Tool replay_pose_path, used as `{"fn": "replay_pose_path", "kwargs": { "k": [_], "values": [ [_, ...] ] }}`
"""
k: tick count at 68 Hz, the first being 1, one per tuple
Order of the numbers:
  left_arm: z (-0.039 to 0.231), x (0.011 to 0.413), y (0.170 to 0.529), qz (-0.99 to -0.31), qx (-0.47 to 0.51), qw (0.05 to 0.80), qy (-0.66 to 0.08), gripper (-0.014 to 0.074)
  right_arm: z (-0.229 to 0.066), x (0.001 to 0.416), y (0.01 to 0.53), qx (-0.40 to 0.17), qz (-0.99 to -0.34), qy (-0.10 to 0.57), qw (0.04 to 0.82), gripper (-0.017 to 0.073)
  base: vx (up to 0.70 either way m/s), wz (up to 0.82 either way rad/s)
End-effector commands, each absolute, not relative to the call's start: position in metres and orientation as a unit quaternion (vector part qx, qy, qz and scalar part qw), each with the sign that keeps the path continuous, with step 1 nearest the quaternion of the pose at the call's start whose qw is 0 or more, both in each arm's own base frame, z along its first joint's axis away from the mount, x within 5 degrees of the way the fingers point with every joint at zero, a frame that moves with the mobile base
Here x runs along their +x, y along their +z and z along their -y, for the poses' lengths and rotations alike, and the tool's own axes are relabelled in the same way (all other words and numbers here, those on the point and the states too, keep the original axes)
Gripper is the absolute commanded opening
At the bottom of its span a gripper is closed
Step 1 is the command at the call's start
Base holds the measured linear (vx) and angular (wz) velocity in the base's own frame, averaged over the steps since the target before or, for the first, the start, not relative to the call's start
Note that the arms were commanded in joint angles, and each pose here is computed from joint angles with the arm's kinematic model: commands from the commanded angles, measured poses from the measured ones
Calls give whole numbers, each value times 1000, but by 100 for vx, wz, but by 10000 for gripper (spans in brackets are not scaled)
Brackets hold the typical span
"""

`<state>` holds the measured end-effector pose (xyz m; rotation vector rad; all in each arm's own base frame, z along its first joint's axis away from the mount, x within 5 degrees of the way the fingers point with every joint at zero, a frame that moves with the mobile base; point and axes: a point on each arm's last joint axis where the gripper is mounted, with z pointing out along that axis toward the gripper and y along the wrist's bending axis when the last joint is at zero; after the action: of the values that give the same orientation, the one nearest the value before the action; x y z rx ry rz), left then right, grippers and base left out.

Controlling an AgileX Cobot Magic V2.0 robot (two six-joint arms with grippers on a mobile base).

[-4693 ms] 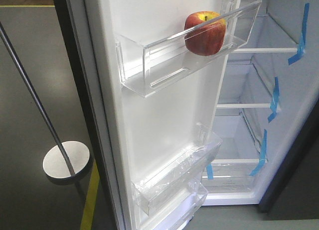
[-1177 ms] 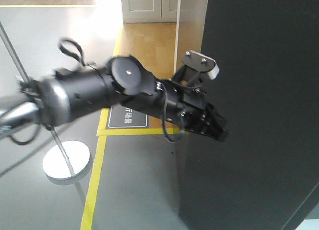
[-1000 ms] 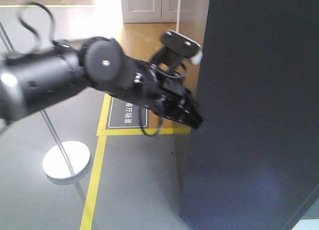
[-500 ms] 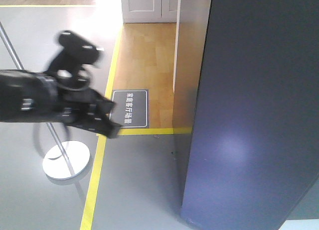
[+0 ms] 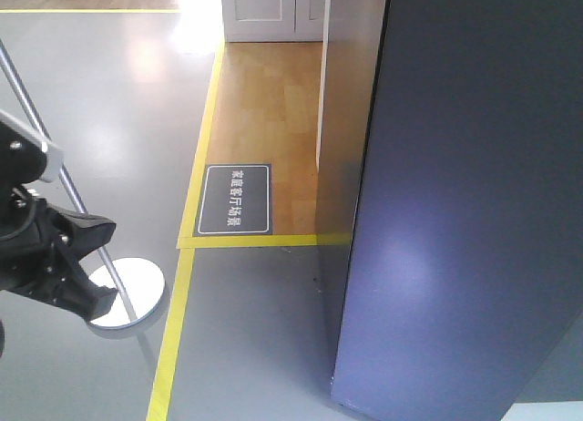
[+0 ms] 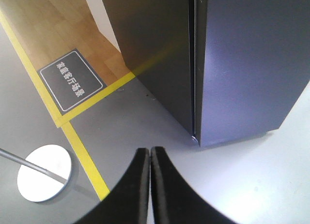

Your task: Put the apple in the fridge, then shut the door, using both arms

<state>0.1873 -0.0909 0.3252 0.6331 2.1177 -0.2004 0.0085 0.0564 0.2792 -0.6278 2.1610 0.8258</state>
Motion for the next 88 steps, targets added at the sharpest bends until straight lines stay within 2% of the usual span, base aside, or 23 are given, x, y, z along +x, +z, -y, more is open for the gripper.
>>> {"fn": "replay_pose_path", "kwargs": {
  "k": [1, 11, 35, 44, 56, 68, 79, 88],
  "values": [
    [91, 188, 344, -825, 245, 501, -89, -6, -54, 18, 290, -215, -830, 305, 415, 533, 0, 0],
    [91, 188, 343, -828, 245, 496, -88, -6, -43, 34, 291, -178, -840, 236, 455, 484, 0, 0],
    [91, 188, 343, -828, 245, 496, -88, -6, -33, 95, 279, -130, -887, 95, 433, 309, 0, 0],
    [91, 188, 343, -828, 245, 496, -88, -6, -29, 116, 276, -110, -890, 52, 440, 172, 0, 0],
    [91, 188, 343, -828, 245, 496, -88, -6, -27, 139, 275, -63, -880, 32, 469, -17, 0, 0],
    [91, 188, 343, -828, 245, 496, -88, -6, -18, 165, 264, -17, -886, 0, 464, -4, 0, 0],
    [91, 188, 343, -828, 245, 496, -88, -6, 3, 192, 258, 44, -891, -20, 451, -4, 0, 0],
    [91, 188, 343, -828, 245, 496, -88, -6, 20, 218, 267, 68, -897, -37, 435, -4, 0, 0]
  ]
}}
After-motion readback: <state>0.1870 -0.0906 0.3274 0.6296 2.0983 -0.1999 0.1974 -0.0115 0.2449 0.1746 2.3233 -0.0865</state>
